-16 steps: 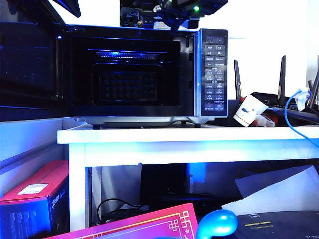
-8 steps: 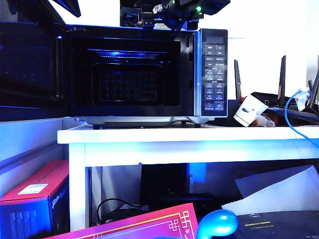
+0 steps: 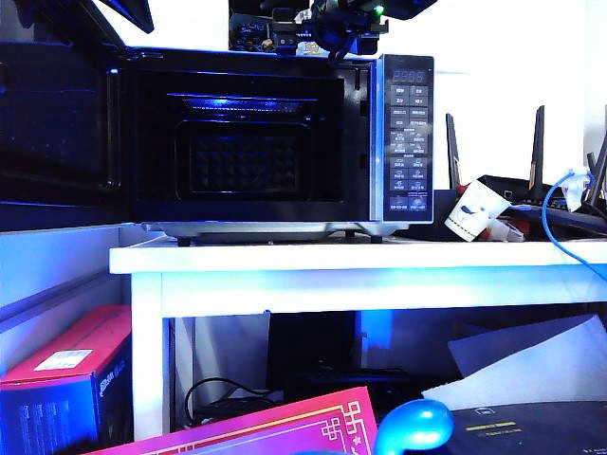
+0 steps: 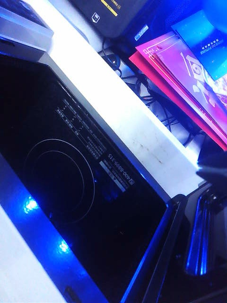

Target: Open the microwave door, place the box of snacks from the top of the microwave inside, then close the microwave door.

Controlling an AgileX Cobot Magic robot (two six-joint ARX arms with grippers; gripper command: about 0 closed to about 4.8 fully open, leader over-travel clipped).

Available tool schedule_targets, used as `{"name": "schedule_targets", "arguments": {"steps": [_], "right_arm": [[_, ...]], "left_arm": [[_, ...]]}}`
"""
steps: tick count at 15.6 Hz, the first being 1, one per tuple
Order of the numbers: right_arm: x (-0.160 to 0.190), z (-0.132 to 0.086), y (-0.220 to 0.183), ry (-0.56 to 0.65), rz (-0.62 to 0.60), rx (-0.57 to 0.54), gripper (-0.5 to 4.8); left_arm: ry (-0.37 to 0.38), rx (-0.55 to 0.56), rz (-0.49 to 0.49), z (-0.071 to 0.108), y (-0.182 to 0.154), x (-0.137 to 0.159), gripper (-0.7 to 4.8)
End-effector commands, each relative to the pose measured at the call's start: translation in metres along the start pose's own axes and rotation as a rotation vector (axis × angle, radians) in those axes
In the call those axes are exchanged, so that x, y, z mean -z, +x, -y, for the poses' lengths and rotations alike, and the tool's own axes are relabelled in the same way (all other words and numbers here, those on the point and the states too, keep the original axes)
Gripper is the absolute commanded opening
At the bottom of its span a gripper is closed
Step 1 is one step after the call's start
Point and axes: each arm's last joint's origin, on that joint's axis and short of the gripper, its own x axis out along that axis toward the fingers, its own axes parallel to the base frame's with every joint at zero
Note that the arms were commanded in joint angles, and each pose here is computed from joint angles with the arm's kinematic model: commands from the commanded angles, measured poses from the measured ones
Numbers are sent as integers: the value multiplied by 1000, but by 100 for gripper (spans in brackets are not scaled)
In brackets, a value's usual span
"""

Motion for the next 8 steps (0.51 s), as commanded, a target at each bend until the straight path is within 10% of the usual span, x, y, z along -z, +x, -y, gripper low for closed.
{"name": "schedule_targets", "arguments": {"steps": [1,3,5,8], "right_arm": [[-6,-1,-1,3,14,-4,479],[-6,-1,-1,2,12,-5,479],[-5,-1,-1,-24,8,-11,268],[-7,-1,-1,-37,19,-18,274]], "left_arm": [[2,-1,17,0,-4,-2,-6],[2,-1,17,0,-4,-2,-5],[3,-1,16,0,-4,-2,-5],[2,-2,16,0,-4,-2,-6]]}}
